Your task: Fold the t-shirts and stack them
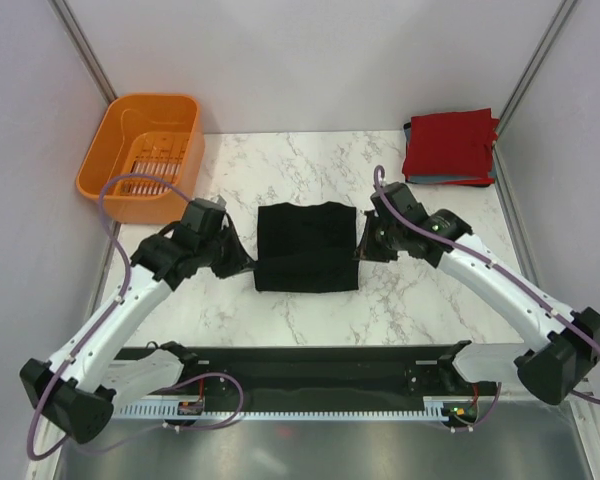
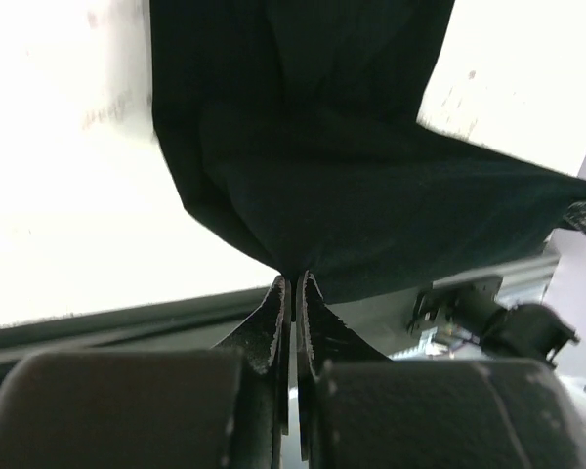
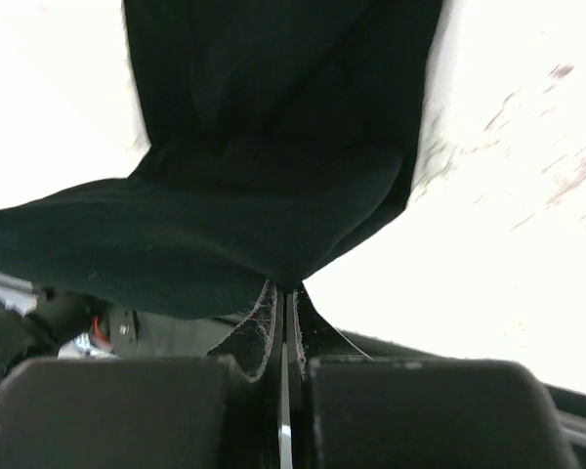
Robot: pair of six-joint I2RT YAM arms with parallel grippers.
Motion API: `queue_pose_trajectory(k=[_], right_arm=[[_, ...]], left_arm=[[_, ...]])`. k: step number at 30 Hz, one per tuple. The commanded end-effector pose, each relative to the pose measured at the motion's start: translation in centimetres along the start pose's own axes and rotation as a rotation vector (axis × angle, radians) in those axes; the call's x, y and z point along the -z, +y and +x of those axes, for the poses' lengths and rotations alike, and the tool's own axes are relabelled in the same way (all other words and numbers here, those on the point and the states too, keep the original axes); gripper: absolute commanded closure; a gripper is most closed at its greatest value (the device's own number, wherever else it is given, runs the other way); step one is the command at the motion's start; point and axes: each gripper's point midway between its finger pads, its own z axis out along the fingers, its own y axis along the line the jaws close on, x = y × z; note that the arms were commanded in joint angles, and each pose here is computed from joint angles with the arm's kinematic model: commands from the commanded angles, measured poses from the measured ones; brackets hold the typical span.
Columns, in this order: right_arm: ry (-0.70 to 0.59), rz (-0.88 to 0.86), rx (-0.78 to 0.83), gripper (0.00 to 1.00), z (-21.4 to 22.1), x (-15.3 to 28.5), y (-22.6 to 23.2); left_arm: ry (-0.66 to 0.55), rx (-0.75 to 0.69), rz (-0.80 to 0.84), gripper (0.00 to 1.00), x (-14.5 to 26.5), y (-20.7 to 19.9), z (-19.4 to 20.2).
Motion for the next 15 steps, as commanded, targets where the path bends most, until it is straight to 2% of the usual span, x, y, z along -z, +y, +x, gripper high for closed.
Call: queue_pose_trajectory(k=[1,10,15], right_arm=[[-0.077,0.057,0.049,1.0,-4.1,0.5,-1.1],[-0.073,0.061,0.053,1.0,-9.5,-2.0,-1.9],[-0.066,0.051,0.062,1.0,-11.8,-4.2,-1.5]], left_arm=[[-0.105,-0.069,-0.007,0.98,0.1,-1.5,-4.6],[-0.114,-0.064,0.013,0.98,-2.5,-3.4,-10.9],[-0.084,-0.05,-0.017,0.98,-5.3,-3.1,-13.2]])
